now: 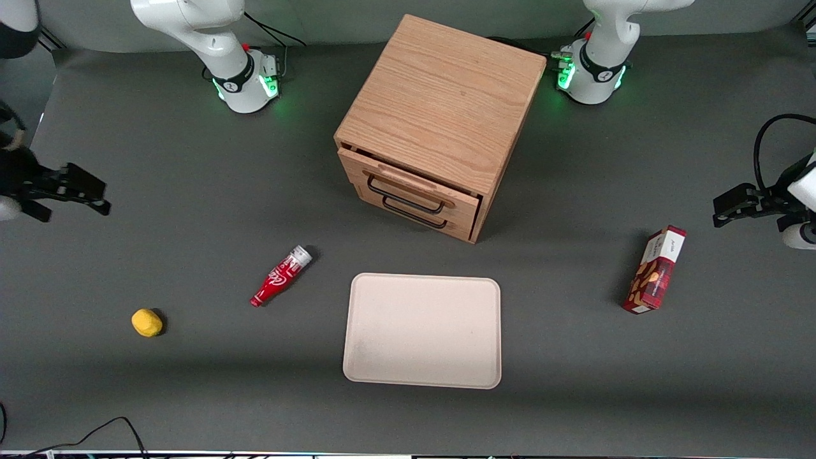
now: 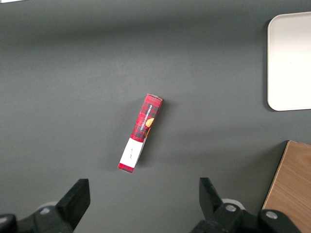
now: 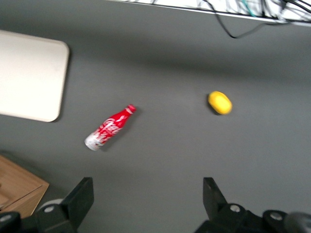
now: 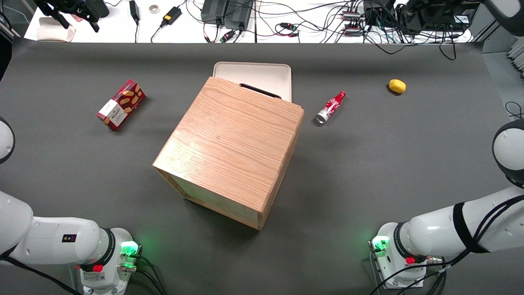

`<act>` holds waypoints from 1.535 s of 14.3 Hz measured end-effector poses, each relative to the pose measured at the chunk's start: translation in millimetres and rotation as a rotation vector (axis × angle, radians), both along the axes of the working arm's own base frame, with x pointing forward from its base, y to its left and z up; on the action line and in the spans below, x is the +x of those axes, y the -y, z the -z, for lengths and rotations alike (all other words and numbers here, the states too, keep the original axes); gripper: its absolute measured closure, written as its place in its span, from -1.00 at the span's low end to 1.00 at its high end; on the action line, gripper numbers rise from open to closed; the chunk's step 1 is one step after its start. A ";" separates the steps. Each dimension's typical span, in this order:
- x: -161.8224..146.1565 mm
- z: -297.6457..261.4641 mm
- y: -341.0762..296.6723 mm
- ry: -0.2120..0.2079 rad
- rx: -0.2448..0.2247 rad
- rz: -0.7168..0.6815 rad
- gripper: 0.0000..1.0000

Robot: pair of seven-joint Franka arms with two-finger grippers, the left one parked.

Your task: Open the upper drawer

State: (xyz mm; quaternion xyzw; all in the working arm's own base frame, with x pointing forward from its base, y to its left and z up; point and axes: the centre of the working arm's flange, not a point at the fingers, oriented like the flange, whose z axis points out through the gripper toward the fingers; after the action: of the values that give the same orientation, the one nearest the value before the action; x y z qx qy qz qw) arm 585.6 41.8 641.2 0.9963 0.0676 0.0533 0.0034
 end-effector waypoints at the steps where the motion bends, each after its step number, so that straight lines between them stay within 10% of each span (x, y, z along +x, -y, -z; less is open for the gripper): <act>1: 0.6 1.6 -26.2 -0.001 0.003 -0.047 -1.00; 13: -21.1 101.9 -310.3 -0.052 0.103 -0.815 -1.00; 16: -20.7 132.0 -345.4 -0.035 0.160 -0.872 -1.00; 22: -7.7 203.0 -360.6 -0.128 0.225 -0.840 -1.00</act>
State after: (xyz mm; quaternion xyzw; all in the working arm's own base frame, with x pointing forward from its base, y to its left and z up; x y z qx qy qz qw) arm 577.9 402.4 438.2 0.8778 0.4608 -0.0047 -0.1312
